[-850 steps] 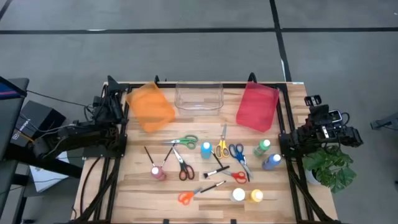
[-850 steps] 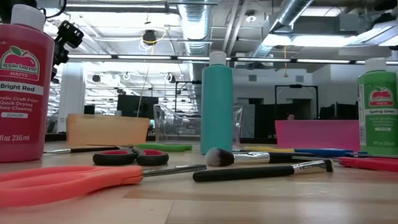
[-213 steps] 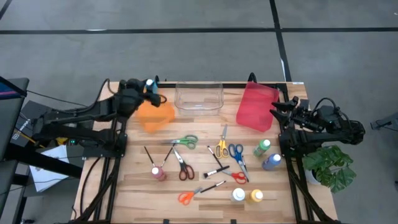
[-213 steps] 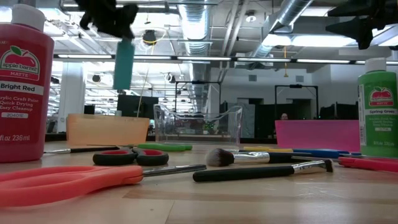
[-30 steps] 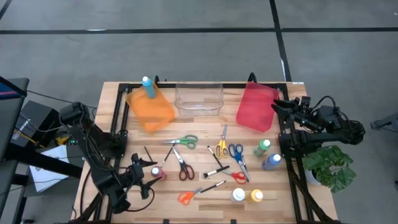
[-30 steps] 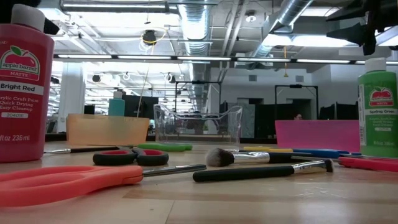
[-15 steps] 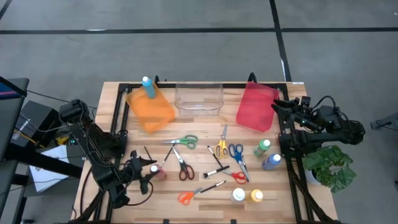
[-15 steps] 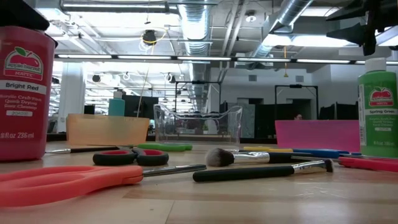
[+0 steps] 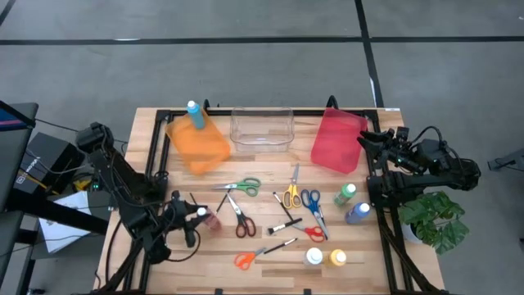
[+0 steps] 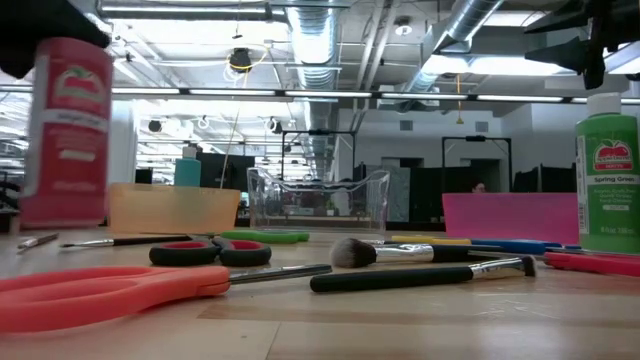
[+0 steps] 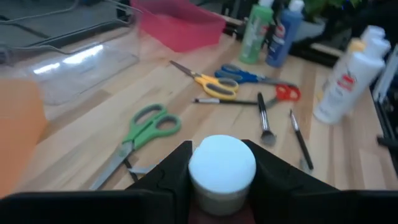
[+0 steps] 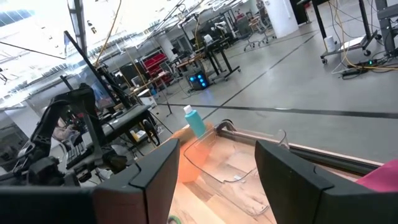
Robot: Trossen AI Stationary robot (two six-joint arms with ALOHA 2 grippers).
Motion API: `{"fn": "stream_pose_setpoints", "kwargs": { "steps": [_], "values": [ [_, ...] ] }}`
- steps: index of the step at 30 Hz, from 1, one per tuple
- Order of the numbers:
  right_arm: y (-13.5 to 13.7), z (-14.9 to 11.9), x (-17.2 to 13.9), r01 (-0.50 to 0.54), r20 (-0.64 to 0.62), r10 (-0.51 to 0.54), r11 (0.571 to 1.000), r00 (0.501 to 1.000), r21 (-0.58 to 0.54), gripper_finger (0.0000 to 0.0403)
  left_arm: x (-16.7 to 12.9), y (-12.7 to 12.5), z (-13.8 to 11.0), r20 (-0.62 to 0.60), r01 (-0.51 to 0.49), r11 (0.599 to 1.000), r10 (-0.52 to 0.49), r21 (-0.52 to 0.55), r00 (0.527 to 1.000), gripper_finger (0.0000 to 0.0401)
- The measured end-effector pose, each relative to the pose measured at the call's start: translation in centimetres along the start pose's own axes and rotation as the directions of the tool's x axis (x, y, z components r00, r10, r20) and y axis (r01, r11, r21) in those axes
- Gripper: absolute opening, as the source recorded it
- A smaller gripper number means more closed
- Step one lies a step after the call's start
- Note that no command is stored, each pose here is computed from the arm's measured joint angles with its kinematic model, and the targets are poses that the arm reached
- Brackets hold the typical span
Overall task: Pick & Place Paint Supplies
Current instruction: Put the red paint bottle into the orange bin
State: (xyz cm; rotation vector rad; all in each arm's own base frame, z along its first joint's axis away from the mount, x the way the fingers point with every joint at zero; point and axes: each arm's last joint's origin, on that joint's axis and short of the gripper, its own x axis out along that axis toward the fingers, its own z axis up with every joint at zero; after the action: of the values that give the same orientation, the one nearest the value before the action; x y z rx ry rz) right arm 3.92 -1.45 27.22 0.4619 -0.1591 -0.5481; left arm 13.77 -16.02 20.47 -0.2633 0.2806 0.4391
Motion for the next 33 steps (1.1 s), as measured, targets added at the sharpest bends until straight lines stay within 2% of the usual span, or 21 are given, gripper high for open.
{"fn": "stream_pose_setpoints", "kwargs": {
  "steps": [7,15,19,24,33],
  "values": [
    [0.0,0.0,0.0,0.0,0.0,0.0,1.0,1.0,0.0,0.021,0.7,1.4,3.2,0.038,-0.035,0.985,0.042,-0.167,0.998,0.011],
    [0.0,0.0,0.0,0.0,0.0,0.0,1.0,1.0,-0.003,0.021,1.0,2.8,6.7,0.092,-0.03,0.965,0.055,-0.261,0.994,0.011],
    [0.0,0.0,0.0,0.0,0.0,0.0,1.0,1.0,-0.003,0.021,1.0,2.9,8.4,0.135,0.006,0.956,0.035,-0.292,0.99,0.011],
    [0.0,0.0,0.0,0.0,0.0,0.0,1.0,1.0,-0.003,0.021,1.0,2.7,10.2,0.207,0.041,0.958,0.019,-0.282,0.978,0.011],
    [0.0,0.0,0.0,0.0,0.0,0.0,1.0,1.0,-0.004,0.021,1.1,2.4,13.2,0.345,0.077,0.947,0.036,-0.31,0.938,0.011]
  ]
}}
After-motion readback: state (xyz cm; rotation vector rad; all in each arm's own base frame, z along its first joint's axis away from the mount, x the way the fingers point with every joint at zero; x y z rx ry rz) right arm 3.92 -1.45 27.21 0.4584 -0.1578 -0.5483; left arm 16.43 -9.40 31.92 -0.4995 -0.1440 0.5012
